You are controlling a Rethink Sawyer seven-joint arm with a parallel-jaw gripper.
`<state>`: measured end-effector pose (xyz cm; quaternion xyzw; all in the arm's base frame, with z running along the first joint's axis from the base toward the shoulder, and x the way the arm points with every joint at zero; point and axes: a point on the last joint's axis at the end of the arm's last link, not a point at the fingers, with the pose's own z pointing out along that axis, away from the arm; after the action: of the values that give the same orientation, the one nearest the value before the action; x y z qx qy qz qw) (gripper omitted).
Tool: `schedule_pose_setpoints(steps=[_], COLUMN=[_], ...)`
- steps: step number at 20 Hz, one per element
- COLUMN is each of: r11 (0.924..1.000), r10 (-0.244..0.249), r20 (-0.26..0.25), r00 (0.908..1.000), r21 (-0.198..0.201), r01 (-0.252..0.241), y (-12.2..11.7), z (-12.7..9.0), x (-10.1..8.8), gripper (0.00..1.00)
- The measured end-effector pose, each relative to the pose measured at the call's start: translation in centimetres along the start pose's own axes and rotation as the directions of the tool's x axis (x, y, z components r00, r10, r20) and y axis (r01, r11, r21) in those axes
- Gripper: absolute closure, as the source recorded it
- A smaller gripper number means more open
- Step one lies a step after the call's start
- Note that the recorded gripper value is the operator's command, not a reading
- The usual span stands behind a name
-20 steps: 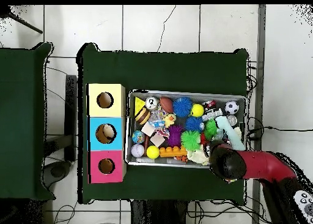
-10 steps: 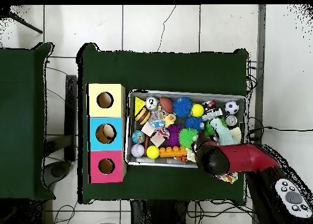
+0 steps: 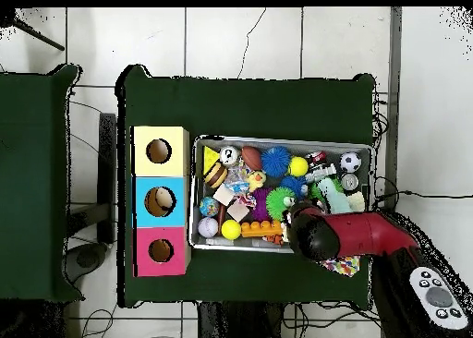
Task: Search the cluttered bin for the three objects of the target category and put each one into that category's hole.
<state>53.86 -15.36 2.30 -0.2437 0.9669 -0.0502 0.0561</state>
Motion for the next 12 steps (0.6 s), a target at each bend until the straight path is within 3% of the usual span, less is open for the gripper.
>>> schedule_pose_setpoints(steps=[5,12], r11=[0.9990,0.9980], r10=[0.038,0.037], r20=[0.026,0.041], r00=[0.9990,0.9985], r21=[0.023,0.050], r01=[-0.038,-0.039], y=[-1.0,-1.6], z=[-2.4,-4.1], x=[-1.9,-2.7], gripper=[0.00,0.00])
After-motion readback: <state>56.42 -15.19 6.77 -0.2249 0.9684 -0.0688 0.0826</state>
